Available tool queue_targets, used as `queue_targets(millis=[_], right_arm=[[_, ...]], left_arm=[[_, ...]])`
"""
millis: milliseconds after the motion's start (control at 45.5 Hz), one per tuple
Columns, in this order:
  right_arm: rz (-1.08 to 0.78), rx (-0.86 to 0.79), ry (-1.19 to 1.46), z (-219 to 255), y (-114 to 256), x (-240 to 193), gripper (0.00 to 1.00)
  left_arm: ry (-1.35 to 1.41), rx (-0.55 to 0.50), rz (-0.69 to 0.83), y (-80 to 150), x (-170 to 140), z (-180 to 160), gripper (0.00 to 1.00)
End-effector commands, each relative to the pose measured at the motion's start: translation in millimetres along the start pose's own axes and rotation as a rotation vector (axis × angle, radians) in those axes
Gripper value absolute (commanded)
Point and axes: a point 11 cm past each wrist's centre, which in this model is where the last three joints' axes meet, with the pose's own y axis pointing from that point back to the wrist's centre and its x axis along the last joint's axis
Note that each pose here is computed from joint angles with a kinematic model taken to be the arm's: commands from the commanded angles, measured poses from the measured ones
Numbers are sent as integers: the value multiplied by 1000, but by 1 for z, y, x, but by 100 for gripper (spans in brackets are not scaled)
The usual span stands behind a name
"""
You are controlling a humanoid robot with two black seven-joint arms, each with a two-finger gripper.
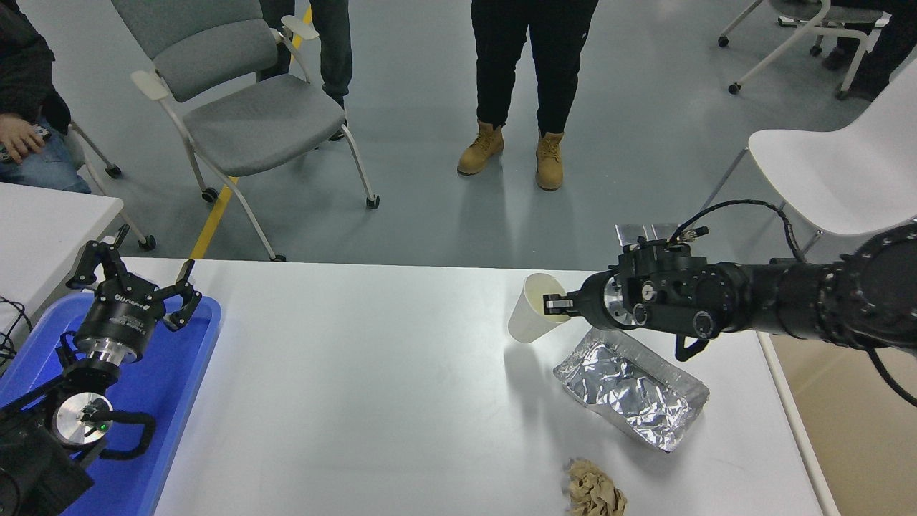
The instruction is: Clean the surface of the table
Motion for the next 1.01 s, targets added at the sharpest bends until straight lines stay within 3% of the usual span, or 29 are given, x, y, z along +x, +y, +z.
queue_targets(millis=[0, 308, 659, 813, 989], right_arm=[[121, -58, -117, 65, 45, 50, 0], [265, -121, -262, 138, 104, 97, 0], [382, -93, -447, 179, 172, 147, 0], [434, -187, -456, 213, 191, 148, 0], [445, -356, -493, 272, 200, 111, 0]], left_arm=[[1, -1, 0, 0, 0, 0, 100], [-1, 1, 0, 0, 0, 0, 100], [0, 0, 0, 0, 0, 0, 100], [1, -1, 0, 0, 0, 0, 100], [1, 0, 0, 0, 0, 0, 100]])
